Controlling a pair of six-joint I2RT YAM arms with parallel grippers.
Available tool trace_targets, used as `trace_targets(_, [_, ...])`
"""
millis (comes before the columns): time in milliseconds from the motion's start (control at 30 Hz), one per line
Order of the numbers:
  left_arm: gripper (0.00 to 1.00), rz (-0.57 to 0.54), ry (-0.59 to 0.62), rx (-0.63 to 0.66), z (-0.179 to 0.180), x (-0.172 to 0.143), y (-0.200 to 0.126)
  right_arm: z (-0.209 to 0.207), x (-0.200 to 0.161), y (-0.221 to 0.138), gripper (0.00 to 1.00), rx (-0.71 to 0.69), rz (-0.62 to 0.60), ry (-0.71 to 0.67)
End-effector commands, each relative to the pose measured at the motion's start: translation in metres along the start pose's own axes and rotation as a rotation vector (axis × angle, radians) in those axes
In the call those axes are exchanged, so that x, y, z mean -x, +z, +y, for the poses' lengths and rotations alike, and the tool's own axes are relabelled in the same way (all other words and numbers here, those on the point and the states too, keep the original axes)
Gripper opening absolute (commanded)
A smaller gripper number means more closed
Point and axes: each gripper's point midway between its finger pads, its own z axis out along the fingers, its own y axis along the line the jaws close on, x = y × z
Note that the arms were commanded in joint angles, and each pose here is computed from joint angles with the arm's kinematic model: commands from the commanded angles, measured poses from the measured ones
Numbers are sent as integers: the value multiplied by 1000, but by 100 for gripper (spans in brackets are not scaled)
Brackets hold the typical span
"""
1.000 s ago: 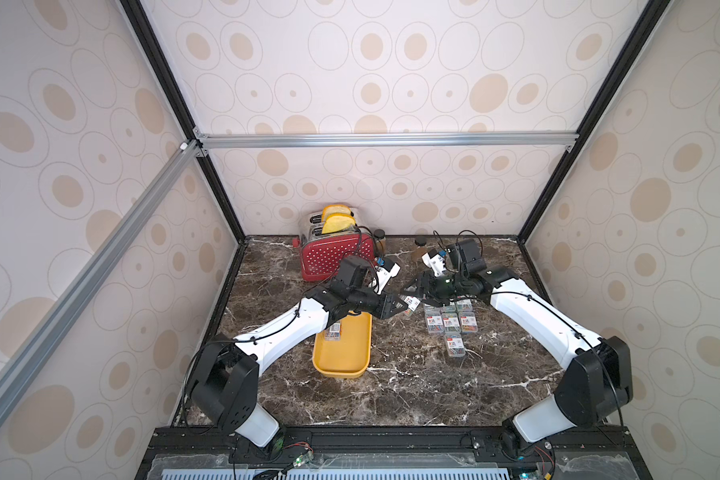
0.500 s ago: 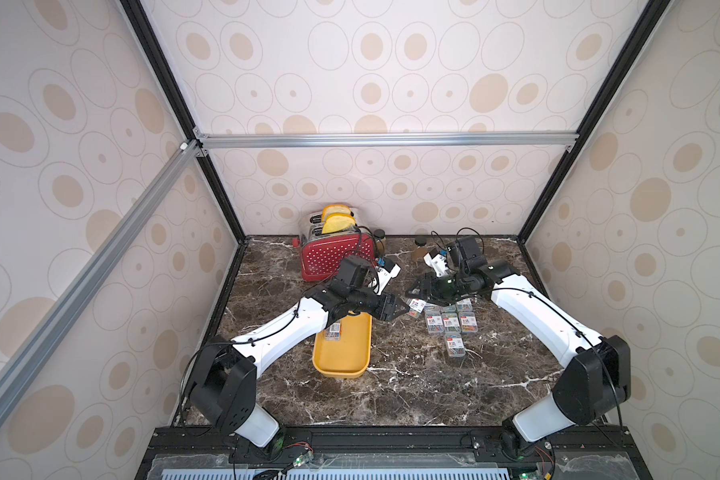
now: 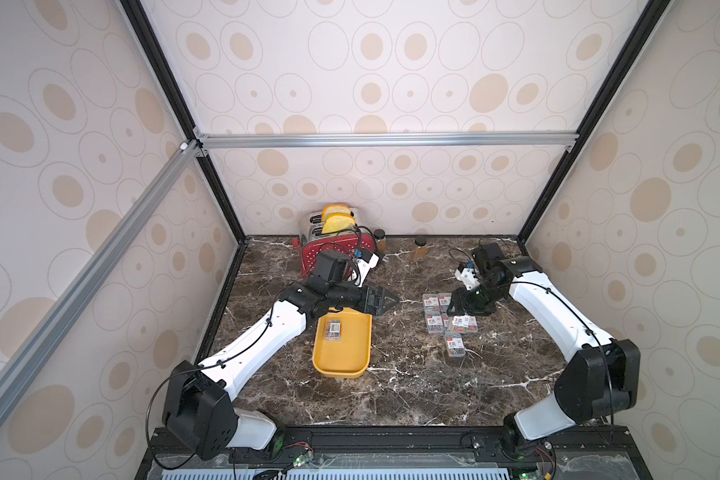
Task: Take the paper clips out of the storage box
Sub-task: Place the boxed paper clips at the center of the board.
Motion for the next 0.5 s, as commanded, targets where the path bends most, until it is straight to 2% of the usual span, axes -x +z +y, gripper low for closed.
trace_targets(0, [99,12,-53,89,14,-4,-15,-38,-28,1,21,-156,89,-27])
trace_targets(300, [99,57,-97,159,32,-15,-12,-69,-49,41,22,-266,189,-29])
trace_targets(467, [99,92,-109,140,31,-20,-6,-79,-51,58,24,-303,205,-35])
